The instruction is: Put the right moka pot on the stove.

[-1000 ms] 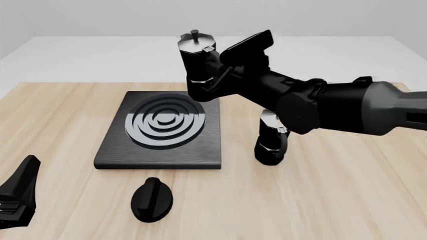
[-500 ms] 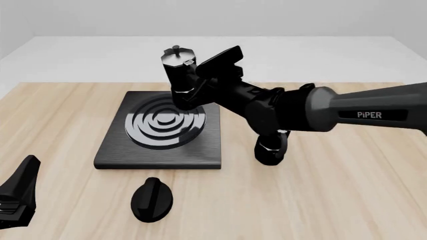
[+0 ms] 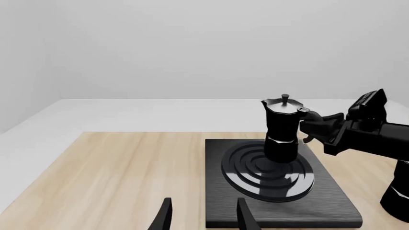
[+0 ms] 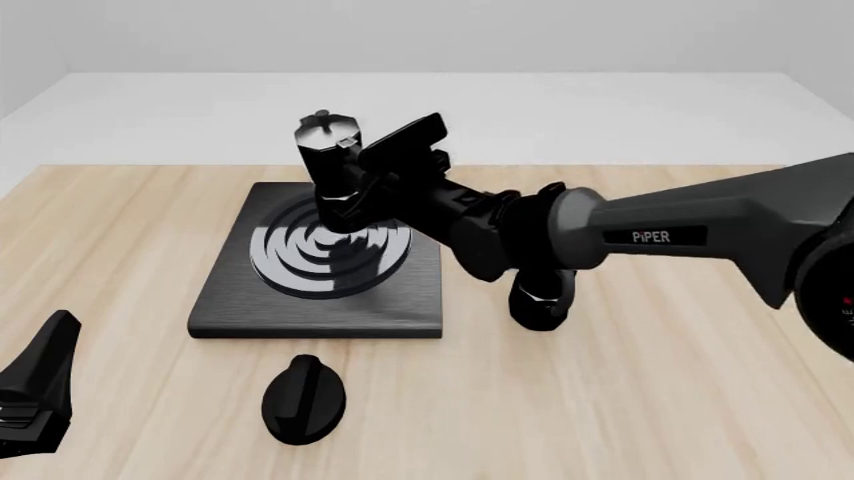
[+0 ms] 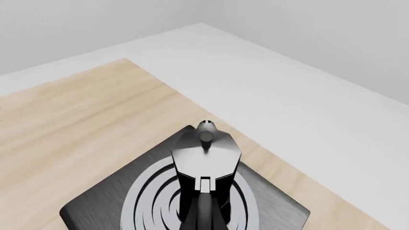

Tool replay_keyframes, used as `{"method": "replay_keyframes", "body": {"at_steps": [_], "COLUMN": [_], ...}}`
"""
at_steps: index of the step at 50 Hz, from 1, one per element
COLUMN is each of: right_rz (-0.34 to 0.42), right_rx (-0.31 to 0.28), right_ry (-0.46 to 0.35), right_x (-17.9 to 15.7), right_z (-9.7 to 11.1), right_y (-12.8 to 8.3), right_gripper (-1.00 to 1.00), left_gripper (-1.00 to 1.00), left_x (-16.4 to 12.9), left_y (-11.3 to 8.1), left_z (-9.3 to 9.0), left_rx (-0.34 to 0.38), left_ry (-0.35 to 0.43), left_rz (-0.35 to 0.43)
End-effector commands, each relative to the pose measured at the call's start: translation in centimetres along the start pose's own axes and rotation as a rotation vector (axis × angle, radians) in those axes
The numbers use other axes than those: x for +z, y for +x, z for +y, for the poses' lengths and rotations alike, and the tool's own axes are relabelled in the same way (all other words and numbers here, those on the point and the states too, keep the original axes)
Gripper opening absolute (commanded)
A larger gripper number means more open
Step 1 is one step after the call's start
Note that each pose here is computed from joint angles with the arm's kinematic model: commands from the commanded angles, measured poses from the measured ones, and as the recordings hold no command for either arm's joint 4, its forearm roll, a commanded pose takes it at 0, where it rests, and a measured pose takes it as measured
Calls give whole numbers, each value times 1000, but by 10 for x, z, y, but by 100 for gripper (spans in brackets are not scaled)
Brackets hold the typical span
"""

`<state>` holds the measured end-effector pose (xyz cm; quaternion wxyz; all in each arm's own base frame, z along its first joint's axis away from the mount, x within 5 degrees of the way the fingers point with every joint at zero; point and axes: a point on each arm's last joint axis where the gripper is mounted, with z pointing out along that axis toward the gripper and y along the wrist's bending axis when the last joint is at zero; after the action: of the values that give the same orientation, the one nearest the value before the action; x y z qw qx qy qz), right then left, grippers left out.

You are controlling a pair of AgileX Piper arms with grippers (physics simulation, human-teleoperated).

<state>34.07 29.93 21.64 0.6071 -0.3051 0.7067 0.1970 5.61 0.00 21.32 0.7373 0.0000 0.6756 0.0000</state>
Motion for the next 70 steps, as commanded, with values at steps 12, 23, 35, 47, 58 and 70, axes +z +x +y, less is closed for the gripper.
{"method": "replay_keyframes", "body": {"at_steps": [12,23,35,47,58,70], "right_rz": [-34,-10,11,15,2,-20], "right_rx": [19,28,43,32,17,6], "right_ry": [-21,-27,-25,-42,-47,-50], "right_x": [26,36,36,20,-1,-28], "right_z": [13,16,16,23,23,23], "right_y": [12,29,40,33,17,0], "right_gripper": [-100,-100,-100,100,100,100], "left_gripper": [100,100,100,100,100,100], "left_x": [0,0,0,0,0,0], "left_y": [0,0,0,0,0,0], "left_z": [0,0,0,0,0,0], "left_rx": [0,0,0,0,0,0], "left_ry": [0,0,0,0,0,0], "left_rz": [0,0,0,0,0,0]}}
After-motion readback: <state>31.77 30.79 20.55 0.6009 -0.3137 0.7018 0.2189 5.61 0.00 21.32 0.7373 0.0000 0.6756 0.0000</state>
